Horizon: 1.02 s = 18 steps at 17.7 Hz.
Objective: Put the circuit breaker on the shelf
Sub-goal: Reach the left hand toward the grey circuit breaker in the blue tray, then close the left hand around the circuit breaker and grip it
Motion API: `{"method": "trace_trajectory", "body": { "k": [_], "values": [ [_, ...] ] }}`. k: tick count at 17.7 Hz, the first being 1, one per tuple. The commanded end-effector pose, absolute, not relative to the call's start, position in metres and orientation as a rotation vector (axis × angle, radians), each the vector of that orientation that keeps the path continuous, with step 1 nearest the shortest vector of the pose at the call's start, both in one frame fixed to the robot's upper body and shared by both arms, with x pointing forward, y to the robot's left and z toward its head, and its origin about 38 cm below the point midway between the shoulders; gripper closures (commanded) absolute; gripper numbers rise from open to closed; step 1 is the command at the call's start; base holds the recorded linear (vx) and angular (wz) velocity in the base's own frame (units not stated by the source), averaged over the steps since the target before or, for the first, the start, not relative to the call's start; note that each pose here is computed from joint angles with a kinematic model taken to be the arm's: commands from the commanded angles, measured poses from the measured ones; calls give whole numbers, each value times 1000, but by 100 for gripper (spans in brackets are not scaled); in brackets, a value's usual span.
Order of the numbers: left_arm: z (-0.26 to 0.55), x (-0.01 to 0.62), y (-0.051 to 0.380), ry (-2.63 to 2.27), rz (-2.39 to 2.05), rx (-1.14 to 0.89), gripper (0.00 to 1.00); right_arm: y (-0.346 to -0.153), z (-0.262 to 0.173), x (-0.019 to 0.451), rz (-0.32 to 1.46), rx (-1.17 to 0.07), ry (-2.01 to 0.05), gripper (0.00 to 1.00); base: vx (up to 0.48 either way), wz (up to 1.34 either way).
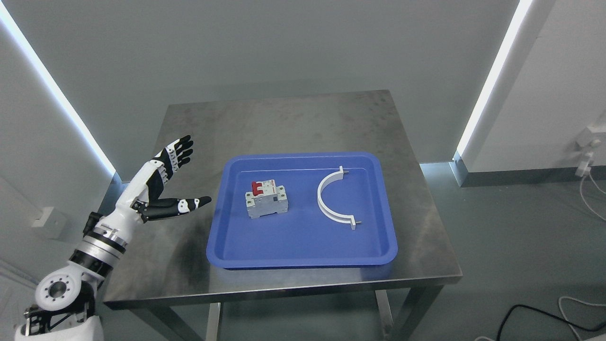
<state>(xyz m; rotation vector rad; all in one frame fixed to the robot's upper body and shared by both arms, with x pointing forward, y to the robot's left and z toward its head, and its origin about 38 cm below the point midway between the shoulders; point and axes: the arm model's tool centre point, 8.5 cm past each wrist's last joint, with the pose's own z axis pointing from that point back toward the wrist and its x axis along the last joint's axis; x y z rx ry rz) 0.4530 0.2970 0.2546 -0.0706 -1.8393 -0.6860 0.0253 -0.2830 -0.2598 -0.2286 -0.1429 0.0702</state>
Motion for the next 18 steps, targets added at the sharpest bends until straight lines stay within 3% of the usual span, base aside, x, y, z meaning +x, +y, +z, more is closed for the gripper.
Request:
{"method": "trace_trajectory", "body": {
  "k": [1,4,13,18],
  "values": [
    [248,463,262,-1658,-982,-21,3,-293,-259,19,94,-247,-77,0,-2,15],
    [237,460,234,-1618,-1075,-48,4,-293,-259,19,94,-247,-77,0,0,0],
    [253,472,205,-1547,-1073,-97,6,-293,-259,19,94,-247,-77,0,-2,0],
    [241,470,188,-1515,-1080,-101,12,-293,-259,19,94,-247,-77,0,7,36]
  ]
}}
